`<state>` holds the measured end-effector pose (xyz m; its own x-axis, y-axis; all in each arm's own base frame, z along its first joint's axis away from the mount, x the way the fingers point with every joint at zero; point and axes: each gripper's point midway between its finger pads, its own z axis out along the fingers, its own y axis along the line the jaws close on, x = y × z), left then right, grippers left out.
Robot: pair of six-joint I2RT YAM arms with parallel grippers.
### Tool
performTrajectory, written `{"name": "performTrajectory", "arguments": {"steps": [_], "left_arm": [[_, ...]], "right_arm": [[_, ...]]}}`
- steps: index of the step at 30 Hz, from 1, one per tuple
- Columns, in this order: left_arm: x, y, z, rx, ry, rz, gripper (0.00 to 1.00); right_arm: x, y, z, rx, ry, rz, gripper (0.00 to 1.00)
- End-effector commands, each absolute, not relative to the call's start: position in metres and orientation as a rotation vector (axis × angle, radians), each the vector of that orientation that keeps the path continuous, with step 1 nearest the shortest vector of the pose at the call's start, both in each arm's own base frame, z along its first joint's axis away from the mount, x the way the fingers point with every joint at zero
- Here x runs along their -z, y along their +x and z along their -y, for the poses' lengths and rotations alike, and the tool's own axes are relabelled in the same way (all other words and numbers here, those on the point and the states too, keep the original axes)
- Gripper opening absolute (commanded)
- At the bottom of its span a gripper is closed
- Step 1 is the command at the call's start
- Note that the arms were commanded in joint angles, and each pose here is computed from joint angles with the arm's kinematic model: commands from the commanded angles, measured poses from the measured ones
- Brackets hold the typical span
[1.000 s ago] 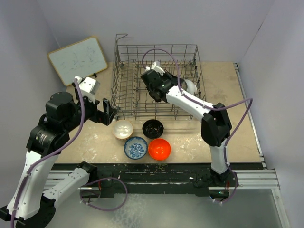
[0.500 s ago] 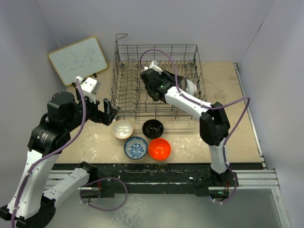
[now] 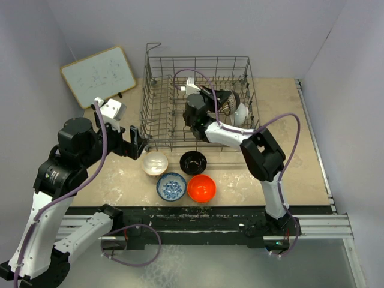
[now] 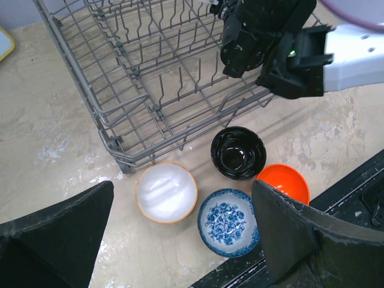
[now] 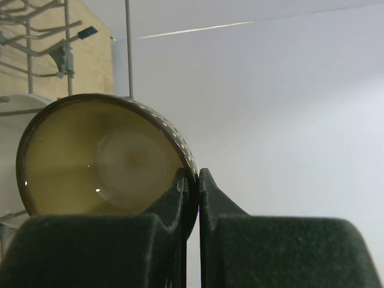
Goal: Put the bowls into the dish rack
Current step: Place the bowl in the dish rack.
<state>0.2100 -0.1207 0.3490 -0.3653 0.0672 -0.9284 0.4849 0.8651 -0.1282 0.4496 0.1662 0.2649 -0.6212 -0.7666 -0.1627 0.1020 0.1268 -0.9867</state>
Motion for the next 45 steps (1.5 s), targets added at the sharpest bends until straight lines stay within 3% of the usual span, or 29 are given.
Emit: {"name": "performTrajectory", "arguments": {"steps": [1,8,29,45], "left_arm": [[-0.356,0.212,0.119,0.447,0.419,-1.871,0.99],[-0.353,0.211,0.118,0.441,0.418,-1.876,0.99],[-0.356,0.216,0.123,0.465,0.423,-1.866,0.99],[-0.373,0.211,0.129,0.523,0.405,-1.819,0.99]], "right_arm": [[-0.294,0.430,-0.150,1.636,-0.506,-1.709,0.00],[-0.288,0.430,-0.161,1.623,-0.515,-1.708,0.00],[-0.355,0.410,-0.155,1.444,-0.277,-1.737,0.00],[-0.489,0.324,-0.151,0.971,-0.008,-1.645,0.00]]}}
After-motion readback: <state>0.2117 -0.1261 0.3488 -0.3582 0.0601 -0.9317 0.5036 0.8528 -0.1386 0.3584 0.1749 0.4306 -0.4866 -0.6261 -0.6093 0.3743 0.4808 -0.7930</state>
